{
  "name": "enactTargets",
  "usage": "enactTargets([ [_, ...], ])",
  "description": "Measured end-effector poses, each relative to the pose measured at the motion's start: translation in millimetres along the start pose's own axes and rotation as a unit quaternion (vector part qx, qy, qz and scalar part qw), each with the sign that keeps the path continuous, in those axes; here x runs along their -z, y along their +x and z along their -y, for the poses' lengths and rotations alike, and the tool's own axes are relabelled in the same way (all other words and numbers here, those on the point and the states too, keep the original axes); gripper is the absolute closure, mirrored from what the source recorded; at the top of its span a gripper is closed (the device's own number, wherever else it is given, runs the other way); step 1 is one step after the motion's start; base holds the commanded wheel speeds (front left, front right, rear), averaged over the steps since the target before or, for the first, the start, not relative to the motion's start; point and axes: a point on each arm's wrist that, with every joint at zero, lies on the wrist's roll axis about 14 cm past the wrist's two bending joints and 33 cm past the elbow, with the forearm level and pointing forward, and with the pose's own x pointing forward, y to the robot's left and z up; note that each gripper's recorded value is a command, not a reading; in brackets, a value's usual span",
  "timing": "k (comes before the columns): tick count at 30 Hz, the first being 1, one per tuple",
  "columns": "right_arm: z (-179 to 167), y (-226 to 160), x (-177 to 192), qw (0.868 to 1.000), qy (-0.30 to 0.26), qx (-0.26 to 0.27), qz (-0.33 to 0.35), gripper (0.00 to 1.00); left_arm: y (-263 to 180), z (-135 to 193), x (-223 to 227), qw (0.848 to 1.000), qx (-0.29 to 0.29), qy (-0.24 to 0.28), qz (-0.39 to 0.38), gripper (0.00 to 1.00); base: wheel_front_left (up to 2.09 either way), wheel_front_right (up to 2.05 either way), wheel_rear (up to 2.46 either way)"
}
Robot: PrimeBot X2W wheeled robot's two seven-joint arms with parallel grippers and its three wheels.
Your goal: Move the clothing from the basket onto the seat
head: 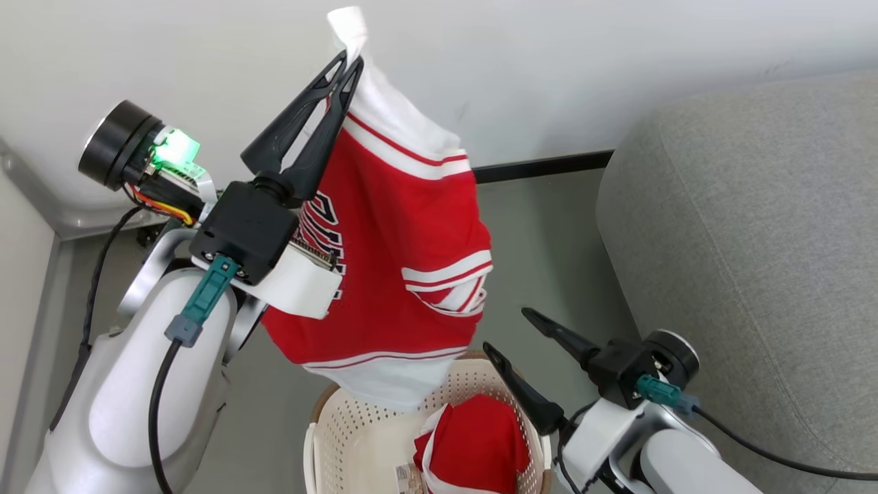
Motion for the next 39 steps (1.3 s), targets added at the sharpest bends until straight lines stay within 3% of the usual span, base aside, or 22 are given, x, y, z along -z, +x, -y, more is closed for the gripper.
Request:
enactTargets([
  [14, 6, -23, 7, 1.000, 0.022, 0.007, -0.017, 0.00, 11, 7, -51, 0.998, 0.018, 0.014, 0.053, 1.00, 0.00, 0.00, 0.00],
  [21, -19, -26, 16, 0.998, 0.034, -0.035, -0.040, 0.00, 13, 5, -64, 0.998, 0.020, 0.016, 0.065, 1.00, 0.00, 0.00, 0.00],
  [29, -13, -18, 2, 0.998, 0.007, -0.053, -0.035, 0.00, 13, 7, -71, 0.997, 0.026, 0.020, 0.071, 1.00, 0.00, 0.00, 0.00],
  [39, -37, -7, -3, 0.994, -0.004, -0.100, -0.039, 0.00, 15, 4, -74, 0.997, 0.023, 0.023, 0.070, 1.00, 0.00, 0.00, 0.00],
])
